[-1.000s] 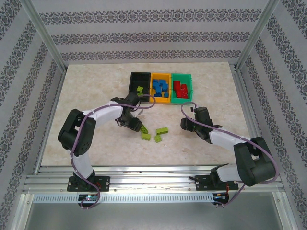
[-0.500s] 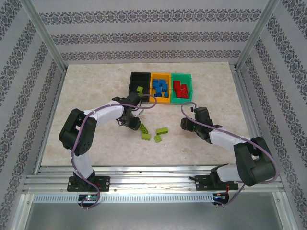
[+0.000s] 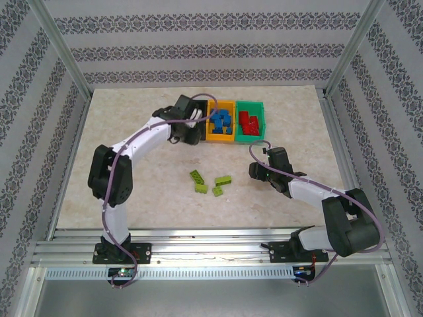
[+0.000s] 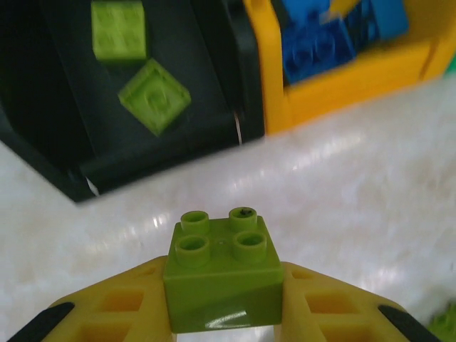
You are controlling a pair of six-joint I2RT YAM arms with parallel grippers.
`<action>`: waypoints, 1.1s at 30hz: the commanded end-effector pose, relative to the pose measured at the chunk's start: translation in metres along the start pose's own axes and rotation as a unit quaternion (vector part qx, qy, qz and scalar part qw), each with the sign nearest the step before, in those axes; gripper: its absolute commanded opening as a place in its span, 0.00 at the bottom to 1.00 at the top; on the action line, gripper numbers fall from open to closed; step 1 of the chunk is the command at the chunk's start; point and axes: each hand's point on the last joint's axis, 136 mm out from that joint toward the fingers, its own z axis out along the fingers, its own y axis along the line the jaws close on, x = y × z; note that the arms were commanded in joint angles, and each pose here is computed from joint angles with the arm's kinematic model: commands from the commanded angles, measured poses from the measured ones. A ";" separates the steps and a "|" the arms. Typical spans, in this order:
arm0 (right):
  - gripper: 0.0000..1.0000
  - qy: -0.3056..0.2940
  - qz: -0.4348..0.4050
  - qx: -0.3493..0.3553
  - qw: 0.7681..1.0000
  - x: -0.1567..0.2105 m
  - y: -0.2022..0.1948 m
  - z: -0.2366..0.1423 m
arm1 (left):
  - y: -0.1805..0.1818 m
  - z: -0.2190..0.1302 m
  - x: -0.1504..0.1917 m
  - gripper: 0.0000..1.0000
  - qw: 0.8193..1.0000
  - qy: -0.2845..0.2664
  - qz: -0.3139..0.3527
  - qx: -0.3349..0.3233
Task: Sort the legos into containers by color
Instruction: Pick up the lego from the center of the table, then place the lego in the container.
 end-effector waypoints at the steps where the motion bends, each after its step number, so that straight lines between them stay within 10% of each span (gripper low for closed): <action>1: 0.60 -0.011 -0.010 0.001 1.000 -0.008 0.004 -0.002 | 0.011 0.008 -0.015 0.33 1.000 0.008 -0.023 -0.006; 15: 0.60 -0.016 -0.009 0.000 1.000 -0.008 0.004 -0.003 | 0.065 0.037 -0.097 0.39 0.995 -0.049 -0.080 -0.033; 33: 0.60 -0.015 -0.012 -0.003 1.000 -0.008 0.006 -0.003 | 0.043 0.019 -0.097 0.52 0.993 -0.069 -0.084 0.041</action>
